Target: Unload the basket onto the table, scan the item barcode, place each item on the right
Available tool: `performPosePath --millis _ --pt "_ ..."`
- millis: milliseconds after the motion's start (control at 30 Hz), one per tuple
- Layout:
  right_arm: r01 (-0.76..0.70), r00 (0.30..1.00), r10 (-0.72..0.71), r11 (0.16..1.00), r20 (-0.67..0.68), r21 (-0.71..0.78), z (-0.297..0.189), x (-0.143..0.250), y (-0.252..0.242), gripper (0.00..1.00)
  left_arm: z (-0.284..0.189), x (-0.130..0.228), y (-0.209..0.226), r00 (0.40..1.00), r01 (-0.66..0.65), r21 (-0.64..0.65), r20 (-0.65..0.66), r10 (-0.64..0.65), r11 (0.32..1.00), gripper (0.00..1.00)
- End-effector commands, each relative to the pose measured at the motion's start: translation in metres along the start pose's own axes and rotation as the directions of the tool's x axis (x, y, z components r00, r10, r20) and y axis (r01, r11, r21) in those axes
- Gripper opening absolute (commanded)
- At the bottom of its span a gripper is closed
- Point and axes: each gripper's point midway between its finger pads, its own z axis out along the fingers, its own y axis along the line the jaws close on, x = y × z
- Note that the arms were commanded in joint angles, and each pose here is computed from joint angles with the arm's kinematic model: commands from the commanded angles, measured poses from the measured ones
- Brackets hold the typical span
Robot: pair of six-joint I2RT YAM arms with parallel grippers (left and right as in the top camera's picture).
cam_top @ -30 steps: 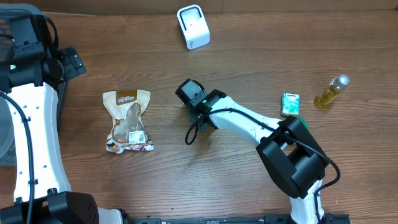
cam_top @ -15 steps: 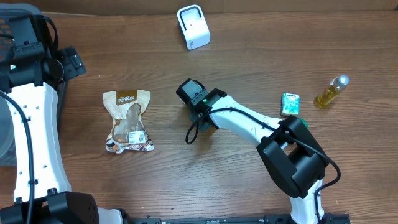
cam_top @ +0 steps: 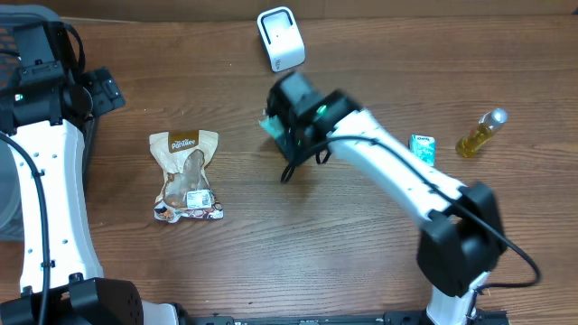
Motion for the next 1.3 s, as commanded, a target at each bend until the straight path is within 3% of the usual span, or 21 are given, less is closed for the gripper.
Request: performPosePath --millis 0,200,367,700,1100,1267 --pt "0.044 0.983 0.004 0.964 0.181 -0.263 -0.072 -0.043 0.026 0.04 -0.002 -0.004 0.002 1.000 0.004 0.001 0.013 -0.004 1.000 0.99" --pt "-0.015 0.916 0.221 0.853 0.335 -0.522 -0.138 -0.092 0.010 0.03 -0.002 -0.004 0.002 1.000 0.004 0.001 0.013 -0.004 1.000 1.00" --pt "0.012 0.888 0.297 0.749 0.352 -0.662 -0.143 -0.110 -0.005 0.04 -0.002 -0.005 0.002 1.000 0.005 0.001 0.013 -0.005 1.000 1.00" --pt "-0.097 0.829 0.474 0.644 0.296 -0.759 -0.057 -0.151 -0.071 0.04 -0.002 -0.004 0.002 1.000 0.004 0.001 0.013 -0.004 1.000 1.00" --pt "-0.200 0.709 0.697 0.338 0.103 -0.920 0.012 -0.183 -0.118 0.04 -0.002 -0.005 0.002 1.000 0.005 0.001 0.013 -0.005 1.000 1.00" --pt "-0.246 0.656 0.753 0.280 0.054 -0.928 0.034 -0.187 -0.127 0.04 -0.002 -0.004 0.002 1.000 0.004 0.001 0.013 -0.004 1.000 0.99"
